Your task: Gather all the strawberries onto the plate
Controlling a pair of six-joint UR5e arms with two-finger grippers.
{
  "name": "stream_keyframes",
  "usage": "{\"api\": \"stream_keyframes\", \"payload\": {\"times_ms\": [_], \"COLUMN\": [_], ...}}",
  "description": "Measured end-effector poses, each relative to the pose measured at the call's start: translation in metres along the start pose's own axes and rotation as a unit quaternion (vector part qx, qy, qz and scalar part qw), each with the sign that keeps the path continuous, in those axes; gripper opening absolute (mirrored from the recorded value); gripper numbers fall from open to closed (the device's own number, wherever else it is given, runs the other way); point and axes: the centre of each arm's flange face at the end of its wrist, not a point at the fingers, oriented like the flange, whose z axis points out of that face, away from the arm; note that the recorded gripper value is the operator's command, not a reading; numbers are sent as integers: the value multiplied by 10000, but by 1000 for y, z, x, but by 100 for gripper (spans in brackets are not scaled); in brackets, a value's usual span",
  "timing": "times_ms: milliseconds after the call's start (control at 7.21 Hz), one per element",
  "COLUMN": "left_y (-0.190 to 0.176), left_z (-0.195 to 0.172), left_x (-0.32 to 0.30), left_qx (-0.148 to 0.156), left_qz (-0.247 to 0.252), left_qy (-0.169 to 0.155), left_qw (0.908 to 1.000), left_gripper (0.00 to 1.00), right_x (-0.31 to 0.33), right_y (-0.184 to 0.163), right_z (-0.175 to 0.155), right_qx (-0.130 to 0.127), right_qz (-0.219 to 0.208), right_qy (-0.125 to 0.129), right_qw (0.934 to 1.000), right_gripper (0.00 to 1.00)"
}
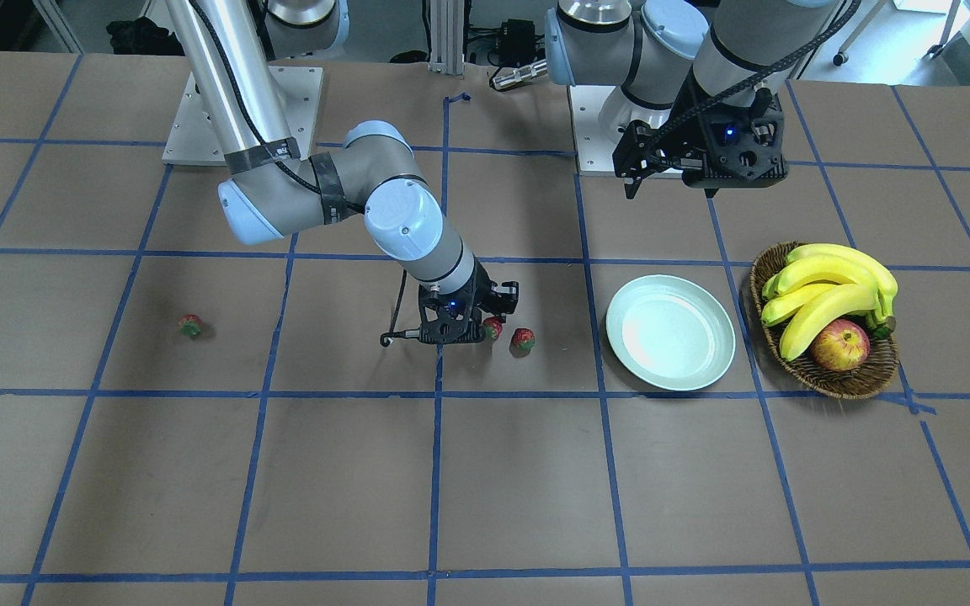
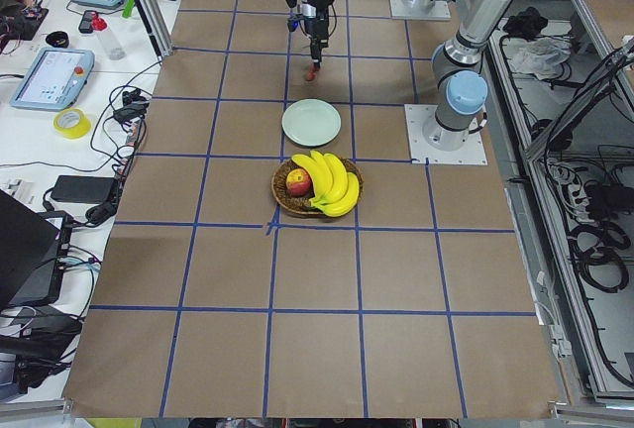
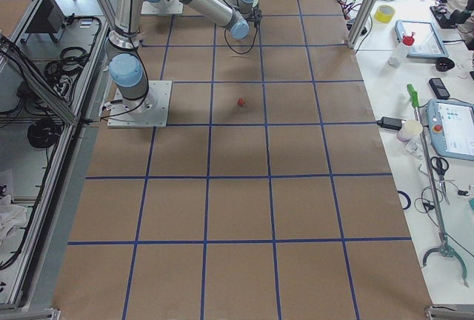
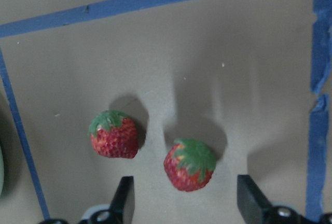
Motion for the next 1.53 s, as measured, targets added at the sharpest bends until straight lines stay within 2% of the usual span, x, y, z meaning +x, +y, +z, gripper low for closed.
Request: {"api": "stream_keyframes", "payload": {"times_ms": [416, 694, 972, 1110, 1388, 1527], "left_y": [0, -1, -1, -1, -1, -1], "left_z": [0, 0, 0, 0, 0, 0], "left_x": [0, 0, 0, 0, 0, 0], "left_qx": [3, 13, 35, 35, 29, 25], "left_qz": [2, 1, -1, 0, 5, 5], "left_qy": [-1, 4, 4, 1, -2, -3], "left_qw": [10000, 10000, 10000, 10000, 10000, 10000], "left_gripper": [100, 100, 100, 100, 100, 100], "right_x": [13, 39, 51, 46, 40, 46], "right_y": [-4, -14, -7, -4, -4, -6], "right_z": [-67, -137, -221, -260, -330, -355], "right_qx": [430, 404, 516, 462, 388, 444], "right_qz": [8, 51, 12, -11, -182, -231], "right_qy": [513, 775, 1362, 1586, 1851, 1878], "right_qw": [9978, 9962, 9893, 9863, 9818, 9809], "right_gripper": [100, 100, 100, 100, 100, 100]}}
